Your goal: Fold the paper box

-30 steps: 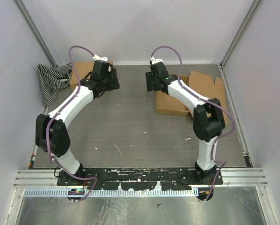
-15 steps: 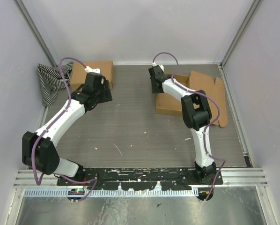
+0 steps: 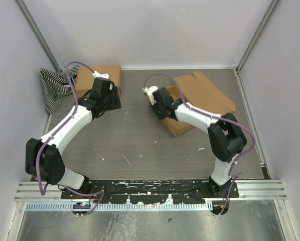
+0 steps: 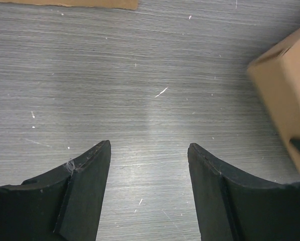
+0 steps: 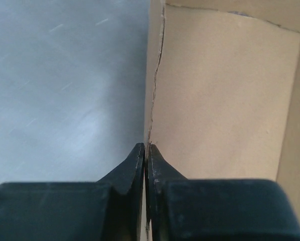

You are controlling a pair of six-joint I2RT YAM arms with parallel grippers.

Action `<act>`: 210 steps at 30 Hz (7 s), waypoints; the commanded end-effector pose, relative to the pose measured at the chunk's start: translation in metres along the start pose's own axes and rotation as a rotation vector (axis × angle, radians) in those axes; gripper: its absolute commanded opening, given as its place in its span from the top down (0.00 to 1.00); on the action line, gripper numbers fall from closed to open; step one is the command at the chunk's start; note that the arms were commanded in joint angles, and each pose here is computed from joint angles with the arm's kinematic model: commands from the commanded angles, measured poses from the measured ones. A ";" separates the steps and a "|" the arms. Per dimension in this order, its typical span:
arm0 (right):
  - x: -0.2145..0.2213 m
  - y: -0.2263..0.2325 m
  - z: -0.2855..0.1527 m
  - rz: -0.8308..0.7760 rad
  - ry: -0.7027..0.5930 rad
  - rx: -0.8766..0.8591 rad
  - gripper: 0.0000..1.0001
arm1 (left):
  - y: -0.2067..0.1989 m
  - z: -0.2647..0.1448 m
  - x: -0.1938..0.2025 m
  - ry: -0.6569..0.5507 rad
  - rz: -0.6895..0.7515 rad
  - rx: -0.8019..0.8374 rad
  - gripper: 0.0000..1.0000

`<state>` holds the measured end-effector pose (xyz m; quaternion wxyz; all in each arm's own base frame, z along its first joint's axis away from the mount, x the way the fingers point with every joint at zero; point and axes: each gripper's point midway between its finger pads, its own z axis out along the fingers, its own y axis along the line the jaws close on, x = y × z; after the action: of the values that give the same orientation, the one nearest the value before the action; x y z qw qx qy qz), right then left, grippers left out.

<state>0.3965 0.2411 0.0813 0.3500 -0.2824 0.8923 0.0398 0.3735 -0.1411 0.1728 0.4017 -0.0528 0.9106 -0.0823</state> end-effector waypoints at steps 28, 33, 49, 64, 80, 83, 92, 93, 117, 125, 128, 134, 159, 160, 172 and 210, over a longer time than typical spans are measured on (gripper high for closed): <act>0.006 -0.091 -0.100 0.706 -0.220 0.097 0.00 | 0.025 0.038 0.025 0.101 0.012 -0.169 0.24; -0.008 -0.131 -0.062 0.747 -0.188 0.049 0.00 | 0.042 0.068 0.011 0.110 -0.122 -0.127 0.26; -0.008 -0.132 0.021 0.789 -0.062 -0.276 0.27 | 0.012 0.132 0.016 0.239 -0.148 0.041 0.30; -0.011 -0.136 0.021 0.768 -0.027 -0.265 0.49 | -0.013 0.135 -0.005 0.211 -0.181 0.147 0.39; -0.020 -0.142 0.019 0.683 0.039 -0.147 0.52 | -0.056 0.130 -0.013 0.184 -0.077 0.207 0.57; -0.018 -0.141 0.022 0.652 0.065 -0.108 0.52 | -0.066 0.132 -0.012 0.189 -0.047 0.209 0.57; -0.011 -0.139 0.026 0.614 0.107 -0.052 0.52 | -0.077 0.141 -0.005 0.232 0.015 0.187 0.57; -0.011 -0.138 0.026 0.612 0.108 -0.053 0.52 | -0.079 0.141 -0.005 0.234 0.021 0.184 0.57; -0.023 -0.107 0.032 0.501 0.155 0.042 0.52 | -0.116 0.145 0.019 0.278 0.264 0.088 0.57; -0.021 -0.099 0.038 0.475 0.183 0.071 0.52 | -0.117 0.150 0.030 0.305 0.339 0.030 0.57; -0.020 -0.095 0.041 0.467 0.192 0.071 0.52 | -0.117 0.148 0.029 0.301 0.364 0.012 0.56; -0.021 -0.107 0.036 0.465 0.183 0.126 0.51 | -0.096 0.147 0.016 0.247 0.389 -0.109 0.98; -0.042 -0.150 -0.018 0.577 0.059 -0.095 0.48 | -0.076 0.083 -0.074 -0.489 0.146 -0.024 1.00; -0.044 -0.149 -0.020 0.576 0.051 -0.112 0.48 | -0.073 0.081 -0.071 -0.513 0.134 -0.017 1.00; -0.071 -0.155 -0.047 0.517 -0.060 -0.211 0.38 | -0.081 0.053 -0.084 -0.746 0.090 0.126 1.00; -0.115 -0.166 -0.101 0.208 -0.564 0.105 0.98 | -0.065 0.000 -0.120 -0.130 0.346 0.102 0.30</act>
<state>0.4898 0.1259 0.1995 0.5217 -0.1399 0.8348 0.1064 0.4772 -0.1699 0.3267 0.5824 0.0597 0.8098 -0.0381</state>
